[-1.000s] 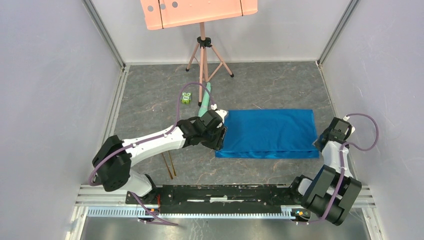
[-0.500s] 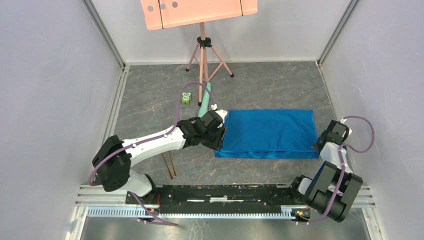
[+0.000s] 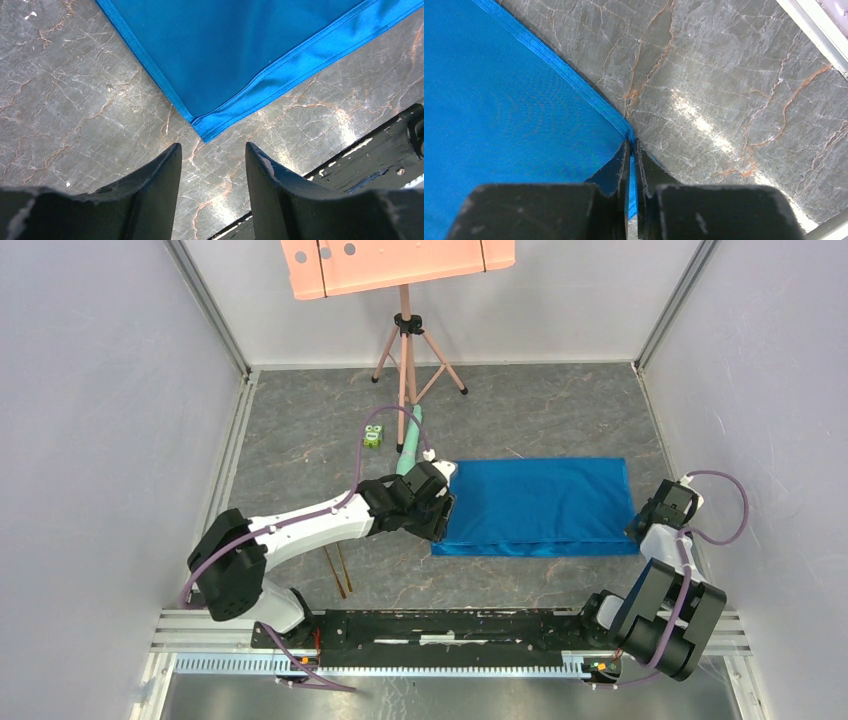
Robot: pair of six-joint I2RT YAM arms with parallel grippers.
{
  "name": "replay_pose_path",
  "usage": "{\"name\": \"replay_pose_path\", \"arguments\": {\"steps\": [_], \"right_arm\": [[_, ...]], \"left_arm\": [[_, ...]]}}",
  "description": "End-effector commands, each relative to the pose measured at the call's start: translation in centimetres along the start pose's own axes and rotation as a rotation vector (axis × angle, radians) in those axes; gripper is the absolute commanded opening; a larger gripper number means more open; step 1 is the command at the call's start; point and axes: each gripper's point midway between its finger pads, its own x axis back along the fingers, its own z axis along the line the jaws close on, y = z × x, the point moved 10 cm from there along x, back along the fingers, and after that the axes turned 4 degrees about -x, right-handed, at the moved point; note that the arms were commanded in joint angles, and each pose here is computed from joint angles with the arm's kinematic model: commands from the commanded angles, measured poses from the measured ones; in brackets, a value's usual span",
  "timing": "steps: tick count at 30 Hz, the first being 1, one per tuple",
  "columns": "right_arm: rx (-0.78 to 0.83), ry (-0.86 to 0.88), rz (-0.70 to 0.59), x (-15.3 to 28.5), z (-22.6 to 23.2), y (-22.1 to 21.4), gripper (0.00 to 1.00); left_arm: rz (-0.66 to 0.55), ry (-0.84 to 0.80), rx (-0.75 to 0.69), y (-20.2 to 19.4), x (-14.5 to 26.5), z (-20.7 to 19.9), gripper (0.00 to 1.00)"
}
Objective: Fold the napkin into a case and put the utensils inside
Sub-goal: Smooth out the rectangle-folded napkin at the center of the board.
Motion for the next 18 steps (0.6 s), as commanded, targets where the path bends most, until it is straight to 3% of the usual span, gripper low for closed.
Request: {"name": "replay_pose_path", "arguments": {"steps": [1,3,12,18], "right_arm": [[-0.001,0.006,-0.025,0.6,0.0,0.6,0.06],[0.0,0.012,-0.031,0.9,0.1,0.8,0.01],[0.01,0.029,-0.077,2.4,0.2,2.1,0.0],[0.012,0.049,-0.078,2.4,0.4,2.2,0.0]], "left_arm": [[-0.025,0.009,-0.086,1.1,-0.1,-0.1,0.58],[-0.022,0.004,-0.123,1.2,-0.2,-0.1,0.59],[0.053,-0.041,-0.38,1.6,-1.8,0.3,0.62],[0.156,-0.009,-0.435,1.8,-3.8,0.2,0.6]]}}
